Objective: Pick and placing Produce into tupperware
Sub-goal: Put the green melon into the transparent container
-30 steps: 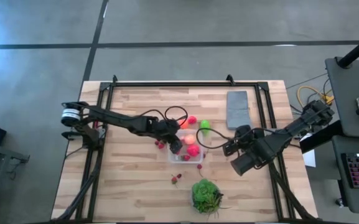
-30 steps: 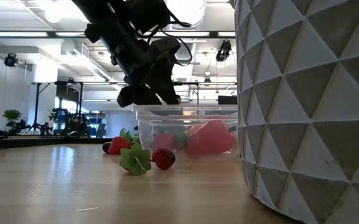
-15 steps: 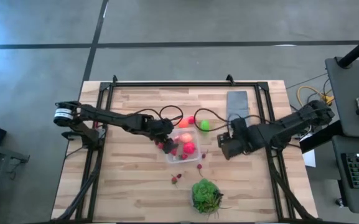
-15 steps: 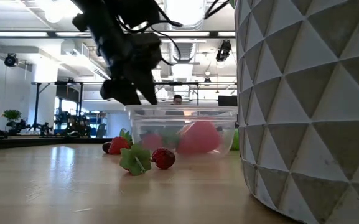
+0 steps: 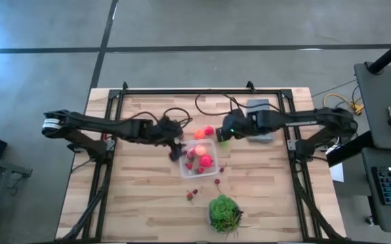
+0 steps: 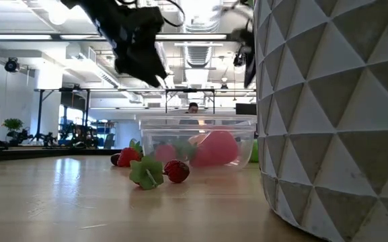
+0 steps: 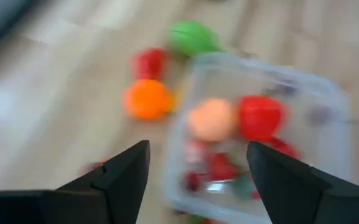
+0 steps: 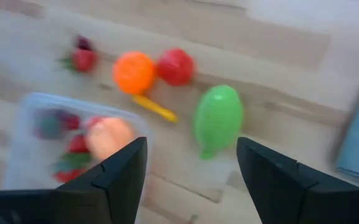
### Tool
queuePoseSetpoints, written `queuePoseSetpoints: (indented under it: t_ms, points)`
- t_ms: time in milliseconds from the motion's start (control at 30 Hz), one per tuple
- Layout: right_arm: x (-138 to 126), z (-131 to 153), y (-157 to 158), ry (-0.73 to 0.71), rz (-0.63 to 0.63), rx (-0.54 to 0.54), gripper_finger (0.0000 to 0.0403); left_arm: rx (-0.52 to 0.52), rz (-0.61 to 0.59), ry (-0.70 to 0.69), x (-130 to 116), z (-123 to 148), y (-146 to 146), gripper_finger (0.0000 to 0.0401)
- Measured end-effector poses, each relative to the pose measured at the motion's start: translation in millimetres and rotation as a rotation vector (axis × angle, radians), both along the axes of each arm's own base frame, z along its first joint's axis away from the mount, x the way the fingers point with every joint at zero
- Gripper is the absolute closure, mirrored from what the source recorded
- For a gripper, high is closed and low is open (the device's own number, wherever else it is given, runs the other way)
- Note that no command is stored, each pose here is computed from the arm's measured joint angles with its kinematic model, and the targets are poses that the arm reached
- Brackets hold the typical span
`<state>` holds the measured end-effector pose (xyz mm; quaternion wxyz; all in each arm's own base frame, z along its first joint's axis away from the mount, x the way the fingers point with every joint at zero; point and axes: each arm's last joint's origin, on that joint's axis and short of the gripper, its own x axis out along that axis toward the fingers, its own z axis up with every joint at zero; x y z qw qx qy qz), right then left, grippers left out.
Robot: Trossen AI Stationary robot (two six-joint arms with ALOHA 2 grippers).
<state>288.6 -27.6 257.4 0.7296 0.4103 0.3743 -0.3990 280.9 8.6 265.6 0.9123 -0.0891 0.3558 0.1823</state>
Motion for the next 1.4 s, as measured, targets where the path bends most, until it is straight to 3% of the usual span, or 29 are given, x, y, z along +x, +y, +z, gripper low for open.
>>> queuePoseSetpoints:
  t_ms: [200,567,800,967,1400]
  points:
    - [15,-27,-11,0.073,0.051,0.115,0.016,0.207,0.084,-0.061,-31,21,8,0.0147]
    - [37,-47,-14,0.107,-0.005,0.12,0.0118,0.262,0.156,-0.103,-75,17,26,0.0147]
    - [37,-47,-13,0.095,-0.089,0.154,0.0092,0.276,0.16,-0.109,-80,10,29,0.0147]
    - [37,-47,-14,0.101,-0.075,0.149,0.0087,0.286,0.153,-0.112,-79,7,29,0.0147]
    - [39,-80,-35,0.247,-0.056,0.109,0.0091,0.299,0.188,-0.165,-77,8,37,0.0147]
